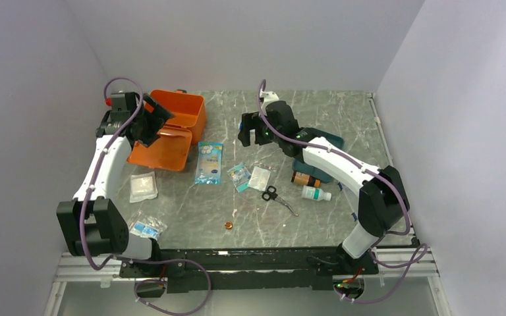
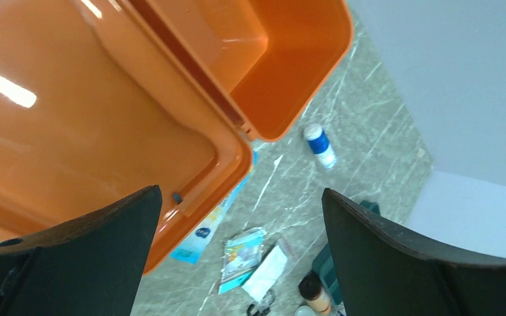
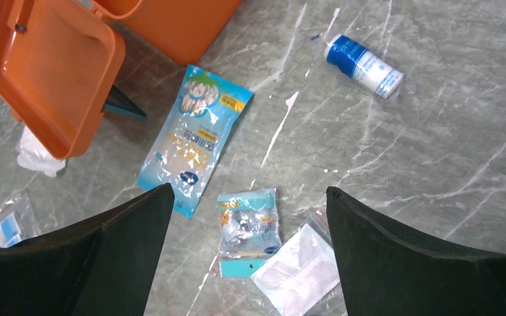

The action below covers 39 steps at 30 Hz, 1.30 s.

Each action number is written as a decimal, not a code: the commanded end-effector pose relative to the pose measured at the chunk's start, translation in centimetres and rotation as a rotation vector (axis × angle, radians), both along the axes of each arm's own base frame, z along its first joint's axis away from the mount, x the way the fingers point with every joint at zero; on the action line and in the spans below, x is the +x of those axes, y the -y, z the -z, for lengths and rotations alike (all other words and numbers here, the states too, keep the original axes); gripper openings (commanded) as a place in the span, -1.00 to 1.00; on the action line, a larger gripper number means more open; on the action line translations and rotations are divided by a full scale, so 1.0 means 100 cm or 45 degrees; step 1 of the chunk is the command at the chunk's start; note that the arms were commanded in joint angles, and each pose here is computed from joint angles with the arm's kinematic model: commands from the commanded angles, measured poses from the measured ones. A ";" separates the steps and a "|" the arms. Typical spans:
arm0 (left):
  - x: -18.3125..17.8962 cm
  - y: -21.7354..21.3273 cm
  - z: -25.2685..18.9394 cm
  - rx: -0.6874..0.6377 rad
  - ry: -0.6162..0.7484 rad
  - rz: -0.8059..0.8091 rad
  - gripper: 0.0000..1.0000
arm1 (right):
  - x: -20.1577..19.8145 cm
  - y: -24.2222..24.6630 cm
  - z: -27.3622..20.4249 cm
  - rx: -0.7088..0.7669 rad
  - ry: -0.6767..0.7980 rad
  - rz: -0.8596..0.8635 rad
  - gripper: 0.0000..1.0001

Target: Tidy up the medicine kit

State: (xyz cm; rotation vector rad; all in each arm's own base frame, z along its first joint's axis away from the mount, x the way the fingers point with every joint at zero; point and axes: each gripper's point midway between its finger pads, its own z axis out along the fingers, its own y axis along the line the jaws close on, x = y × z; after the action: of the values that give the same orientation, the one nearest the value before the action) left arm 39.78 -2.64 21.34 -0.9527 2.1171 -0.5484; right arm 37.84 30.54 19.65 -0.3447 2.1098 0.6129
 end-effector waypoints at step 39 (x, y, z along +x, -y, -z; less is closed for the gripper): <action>0.132 0.091 0.047 0.716 -0.117 0.812 0.43 | -0.087 0.042 0.026 0.094 -0.013 -0.001 0.70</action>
State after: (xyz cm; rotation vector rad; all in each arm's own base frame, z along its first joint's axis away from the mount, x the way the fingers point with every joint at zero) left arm 52.78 -12.05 17.22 -0.1029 2.4423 -0.2771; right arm 29.12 25.63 15.18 -0.2990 2.1534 0.6405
